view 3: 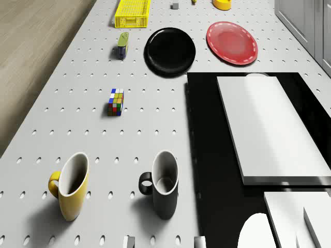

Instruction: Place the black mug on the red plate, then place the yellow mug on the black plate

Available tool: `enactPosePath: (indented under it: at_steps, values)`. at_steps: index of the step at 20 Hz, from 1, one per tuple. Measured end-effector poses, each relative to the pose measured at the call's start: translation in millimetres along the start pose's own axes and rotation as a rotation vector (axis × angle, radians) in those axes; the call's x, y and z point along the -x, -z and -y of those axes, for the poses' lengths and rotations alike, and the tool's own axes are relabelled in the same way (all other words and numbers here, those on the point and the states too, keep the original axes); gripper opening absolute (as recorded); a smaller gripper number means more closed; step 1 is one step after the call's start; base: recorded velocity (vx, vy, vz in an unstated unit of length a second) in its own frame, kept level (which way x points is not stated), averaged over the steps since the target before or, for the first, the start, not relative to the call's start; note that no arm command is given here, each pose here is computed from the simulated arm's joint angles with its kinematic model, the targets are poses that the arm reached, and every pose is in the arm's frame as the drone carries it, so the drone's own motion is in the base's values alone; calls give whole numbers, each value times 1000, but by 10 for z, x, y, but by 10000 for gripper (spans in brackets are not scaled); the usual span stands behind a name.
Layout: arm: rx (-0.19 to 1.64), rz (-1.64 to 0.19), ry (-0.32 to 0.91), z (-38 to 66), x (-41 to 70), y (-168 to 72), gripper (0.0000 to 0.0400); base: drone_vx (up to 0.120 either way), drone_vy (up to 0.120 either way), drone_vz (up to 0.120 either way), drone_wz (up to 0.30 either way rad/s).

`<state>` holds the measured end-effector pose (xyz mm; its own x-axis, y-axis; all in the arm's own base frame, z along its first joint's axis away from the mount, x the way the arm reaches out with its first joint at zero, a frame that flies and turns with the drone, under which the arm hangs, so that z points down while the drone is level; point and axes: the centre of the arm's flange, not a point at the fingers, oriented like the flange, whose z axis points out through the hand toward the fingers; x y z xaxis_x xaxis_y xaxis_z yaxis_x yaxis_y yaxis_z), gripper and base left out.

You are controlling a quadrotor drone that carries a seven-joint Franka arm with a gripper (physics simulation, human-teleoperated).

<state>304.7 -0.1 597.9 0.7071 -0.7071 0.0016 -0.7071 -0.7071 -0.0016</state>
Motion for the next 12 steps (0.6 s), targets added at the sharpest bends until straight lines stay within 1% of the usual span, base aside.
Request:
enactPosePath:
  at_steps: [3,7,12]
  values:
    - [-2,-2,0,-23,22,226,400,0,0,0,0]
    - [-4,-4,0,-23,22,496,400,0,0,0,0]
    - [-7,-7,0,-9,9,748,400,0,0,0,0]
